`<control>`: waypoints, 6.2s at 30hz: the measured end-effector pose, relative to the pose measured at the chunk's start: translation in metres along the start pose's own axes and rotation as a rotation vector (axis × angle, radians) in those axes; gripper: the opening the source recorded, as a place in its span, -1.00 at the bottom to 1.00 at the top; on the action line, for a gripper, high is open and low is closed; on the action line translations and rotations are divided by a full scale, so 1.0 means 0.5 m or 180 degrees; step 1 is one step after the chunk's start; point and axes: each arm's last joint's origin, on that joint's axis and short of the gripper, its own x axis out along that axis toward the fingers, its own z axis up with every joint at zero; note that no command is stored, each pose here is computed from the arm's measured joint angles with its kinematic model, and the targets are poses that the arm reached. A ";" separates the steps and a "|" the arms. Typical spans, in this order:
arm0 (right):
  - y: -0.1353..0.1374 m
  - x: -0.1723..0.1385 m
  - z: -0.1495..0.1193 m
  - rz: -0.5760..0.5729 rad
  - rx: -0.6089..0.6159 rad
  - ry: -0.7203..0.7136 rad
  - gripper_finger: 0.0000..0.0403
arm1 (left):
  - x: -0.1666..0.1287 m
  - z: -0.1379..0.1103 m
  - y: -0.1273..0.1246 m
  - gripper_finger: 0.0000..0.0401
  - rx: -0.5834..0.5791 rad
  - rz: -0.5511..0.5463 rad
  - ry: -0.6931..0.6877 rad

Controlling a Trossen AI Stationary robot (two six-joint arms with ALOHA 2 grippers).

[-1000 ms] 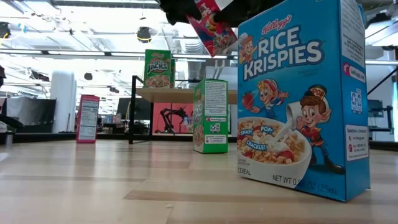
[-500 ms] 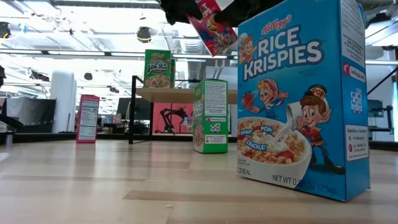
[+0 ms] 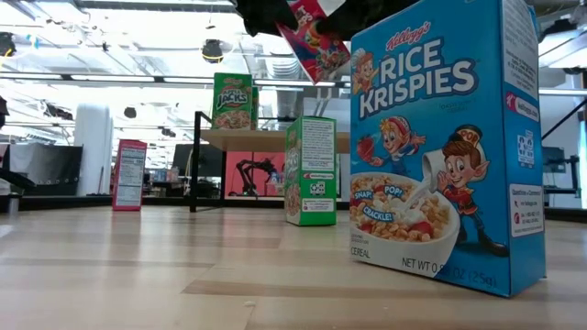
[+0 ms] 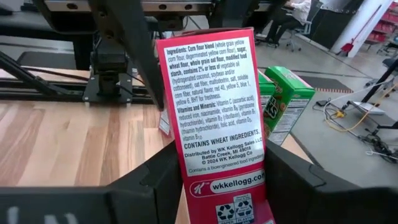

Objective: Stack cereal on shelf
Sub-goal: Put the bottom left red cereal box on the shelf

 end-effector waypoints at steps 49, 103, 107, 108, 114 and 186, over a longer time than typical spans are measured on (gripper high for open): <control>0.011 0.113 -0.169 -0.1133 0.0860 -0.0898 0.04 | -0.117 0.003 -0.038 0.56 -0.0078 0.0276 0.0180; 0.015 0.139 -0.222 -0.1431 0.0975 -0.0390 0.27 | -0.117 0.003 -0.038 0.56 -0.0077 0.0285 0.0177; 0.019 0.126 -0.207 -0.1404 0.0967 -0.0381 0.27 | -0.117 0.003 -0.038 0.56 -0.0079 0.0285 0.0177; 0.020 0.123 -0.202 -0.1399 0.0964 -0.0377 0.27 | -0.117 0.003 -0.038 0.56 -0.0083 0.0286 0.0177; 0.025 0.100 -0.189 -0.1363 0.0910 -0.0173 0.27 | -0.117 0.003 -0.038 0.56 -0.0150 0.0287 0.0175; 0.035 0.173 -0.226 -0.1166 0.1031 -0.0053 0.27 | -0.117 0.003 -0.038 0.56 -0.0137 0.0289 0.0176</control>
